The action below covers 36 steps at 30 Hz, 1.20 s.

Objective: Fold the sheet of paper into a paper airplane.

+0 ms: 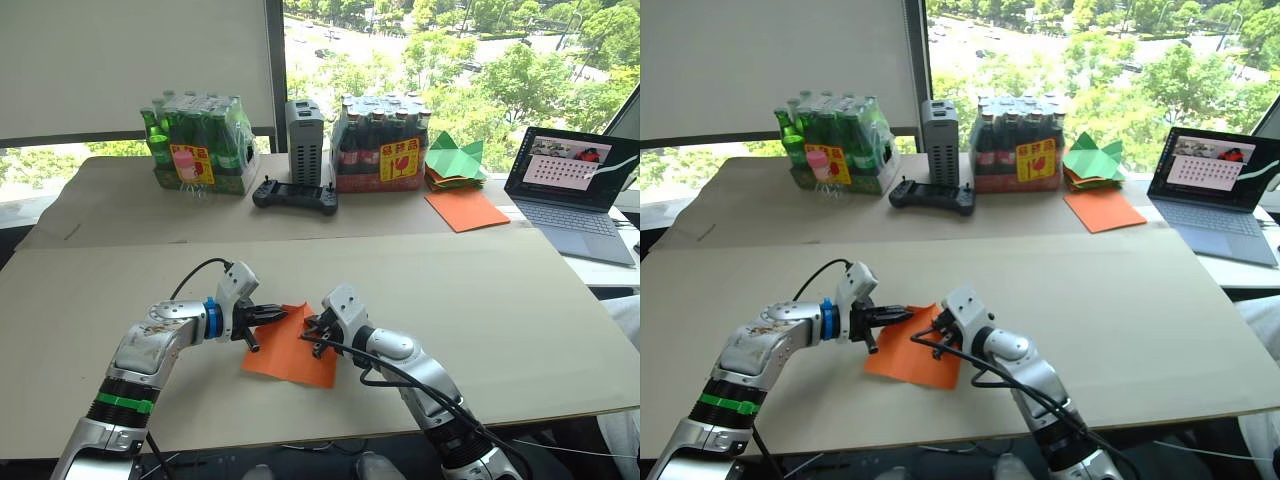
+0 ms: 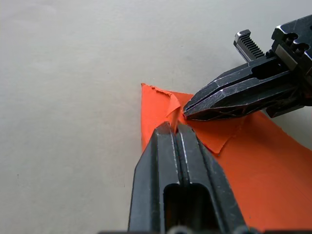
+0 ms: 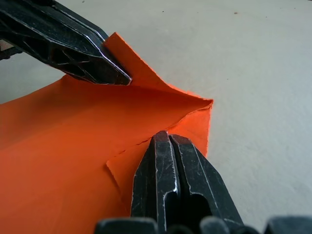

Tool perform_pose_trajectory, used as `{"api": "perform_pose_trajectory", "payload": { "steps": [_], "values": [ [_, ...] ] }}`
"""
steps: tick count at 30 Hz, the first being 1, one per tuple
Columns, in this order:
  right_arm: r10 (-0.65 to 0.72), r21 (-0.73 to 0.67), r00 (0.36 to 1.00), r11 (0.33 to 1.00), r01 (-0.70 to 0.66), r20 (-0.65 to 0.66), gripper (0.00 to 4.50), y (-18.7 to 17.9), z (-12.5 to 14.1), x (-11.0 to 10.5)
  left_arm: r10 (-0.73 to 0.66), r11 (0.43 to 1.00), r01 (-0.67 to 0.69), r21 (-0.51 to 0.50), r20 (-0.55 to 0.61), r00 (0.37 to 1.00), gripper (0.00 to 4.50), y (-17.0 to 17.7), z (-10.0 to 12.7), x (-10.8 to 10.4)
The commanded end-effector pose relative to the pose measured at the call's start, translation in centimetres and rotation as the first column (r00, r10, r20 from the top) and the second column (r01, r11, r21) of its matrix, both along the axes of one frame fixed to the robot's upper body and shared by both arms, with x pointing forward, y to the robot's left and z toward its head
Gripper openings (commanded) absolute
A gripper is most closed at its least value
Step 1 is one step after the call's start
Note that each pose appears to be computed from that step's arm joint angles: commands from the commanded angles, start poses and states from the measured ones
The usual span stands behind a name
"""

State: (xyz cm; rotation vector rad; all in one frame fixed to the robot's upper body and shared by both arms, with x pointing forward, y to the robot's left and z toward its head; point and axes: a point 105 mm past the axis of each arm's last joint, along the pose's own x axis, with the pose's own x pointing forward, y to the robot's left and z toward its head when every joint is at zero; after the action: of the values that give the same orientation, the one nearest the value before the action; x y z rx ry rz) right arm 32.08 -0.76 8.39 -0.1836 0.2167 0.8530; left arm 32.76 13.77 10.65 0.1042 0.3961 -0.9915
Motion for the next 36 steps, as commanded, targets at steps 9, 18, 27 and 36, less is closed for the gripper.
{"api": "perform_pose_trajectory", "payload": {
  "steps": [9,18,27,36],
  "values": [
    [-0.008,0.009,1.0,1.0,0.008,0.01,0.0,0.1,0.4,0.1,-0.072,0.996,0.068,0.051,0.103,0.992,0.03,-1.4,2.0,-0.3],
    [-0.012,0.018,1.0,1.0,0.012,0.013,0.0,0.3,0.6,0.2,-0.136,0.967,0.092,0.237,0.175,0.975,0.03,-2.6,1.2,-0.3],
    [-0.037,0.03,0.999,0.999,0.036,0.025,0.0,0.1,0.9,0.5,-0.159,0.929,0.079,0.362,0.195,0.968,0.03,-1.9,-1.2,-0.2],
    [-0.095,0.148,0.993,0.985,0.084,0.071,0.0,0.1,3.0,1.5,-0.182,0.918,0.086,0.388,0.218,0.959,0.03,-2.5,-1.8,-0.1]
  ]
}}
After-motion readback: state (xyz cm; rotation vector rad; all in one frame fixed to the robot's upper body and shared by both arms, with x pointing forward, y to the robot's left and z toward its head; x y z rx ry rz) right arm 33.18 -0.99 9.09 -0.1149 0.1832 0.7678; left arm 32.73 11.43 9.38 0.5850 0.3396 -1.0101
